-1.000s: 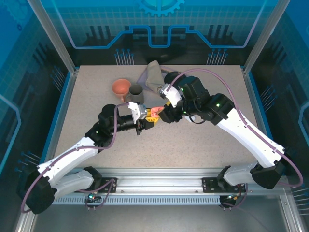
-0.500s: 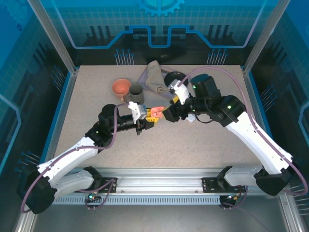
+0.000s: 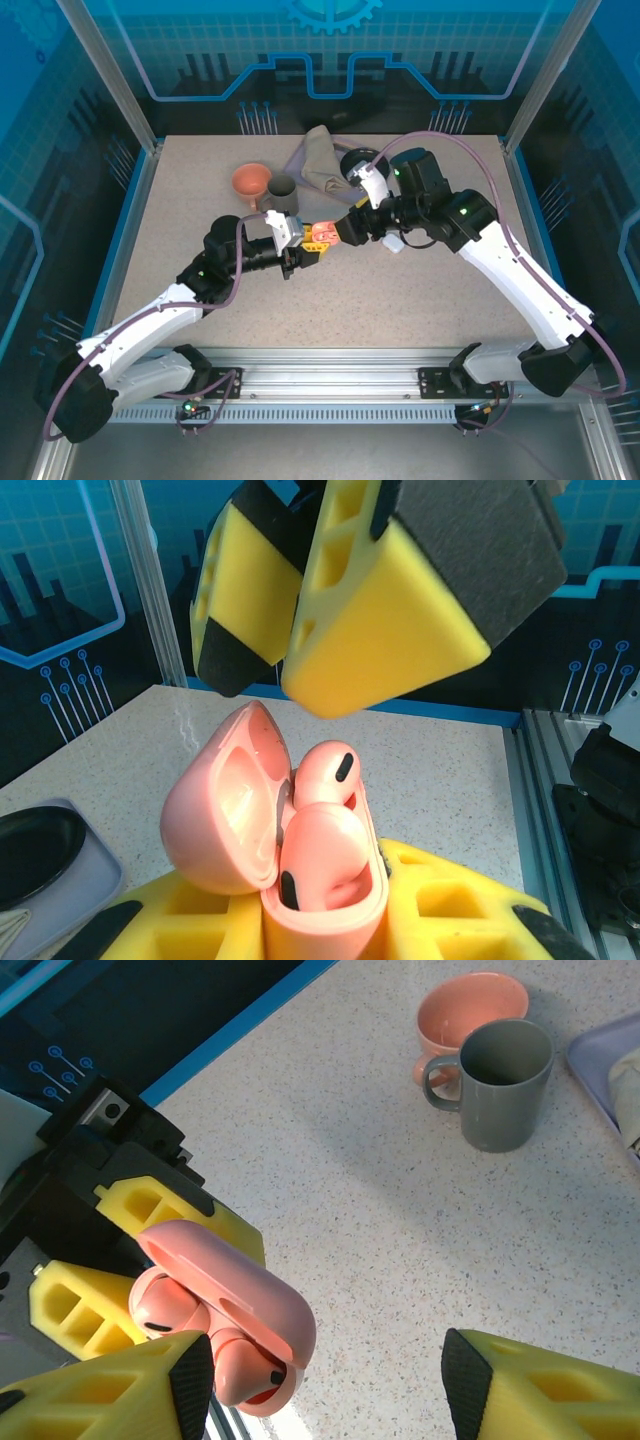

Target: Insert the wireless bluetooth earbuds into the charging case

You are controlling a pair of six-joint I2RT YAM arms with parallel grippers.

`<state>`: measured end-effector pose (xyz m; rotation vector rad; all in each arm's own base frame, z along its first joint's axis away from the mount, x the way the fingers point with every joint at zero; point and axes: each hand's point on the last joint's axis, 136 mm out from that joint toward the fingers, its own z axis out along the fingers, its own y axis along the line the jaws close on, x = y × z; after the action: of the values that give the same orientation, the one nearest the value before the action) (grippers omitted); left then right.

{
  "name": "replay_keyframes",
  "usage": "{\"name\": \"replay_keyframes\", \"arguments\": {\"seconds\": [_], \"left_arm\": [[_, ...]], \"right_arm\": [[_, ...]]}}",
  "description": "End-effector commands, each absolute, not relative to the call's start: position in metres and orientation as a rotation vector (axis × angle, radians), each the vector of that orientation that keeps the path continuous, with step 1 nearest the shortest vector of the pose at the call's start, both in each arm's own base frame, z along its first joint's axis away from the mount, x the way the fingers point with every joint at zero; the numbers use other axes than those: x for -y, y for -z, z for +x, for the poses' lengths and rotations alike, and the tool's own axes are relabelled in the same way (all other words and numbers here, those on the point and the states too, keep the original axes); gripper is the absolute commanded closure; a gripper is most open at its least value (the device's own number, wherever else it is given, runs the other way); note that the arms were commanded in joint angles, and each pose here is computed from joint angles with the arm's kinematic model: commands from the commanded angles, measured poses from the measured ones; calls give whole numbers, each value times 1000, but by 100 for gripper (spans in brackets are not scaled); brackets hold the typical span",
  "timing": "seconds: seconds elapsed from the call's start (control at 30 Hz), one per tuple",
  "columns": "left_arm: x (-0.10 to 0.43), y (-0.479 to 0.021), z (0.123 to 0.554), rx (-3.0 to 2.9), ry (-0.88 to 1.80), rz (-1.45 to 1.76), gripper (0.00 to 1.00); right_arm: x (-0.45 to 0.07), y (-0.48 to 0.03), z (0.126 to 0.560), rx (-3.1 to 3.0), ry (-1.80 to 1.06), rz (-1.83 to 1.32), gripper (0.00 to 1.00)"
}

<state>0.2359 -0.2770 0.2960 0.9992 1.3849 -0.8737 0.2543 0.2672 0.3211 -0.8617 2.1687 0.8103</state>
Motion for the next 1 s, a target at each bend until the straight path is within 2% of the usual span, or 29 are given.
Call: {"name": "replay_keyframes", "arguments": {"seconds": [0.0, 0.53, 0.83, 0.97], "left_arm": [[279, -318, 231, -1321, 887, 1001, 100], [280, -318, 232, -1323, 887, 1001, 100], [282, -314, 234, -1333, 899, 999, 100], [282, -315, 233, -1328, 903, 999, 100]], "right_arm": [[-267, -311, 254, -2209, -832, -852, 35], [-255, -284, 260, -2267, -757, -845, 34], [-266, -338, 250, -2064, -1005, -820, 29], [-262, -352, 250, -1996, -1098, -789, 23]]}}
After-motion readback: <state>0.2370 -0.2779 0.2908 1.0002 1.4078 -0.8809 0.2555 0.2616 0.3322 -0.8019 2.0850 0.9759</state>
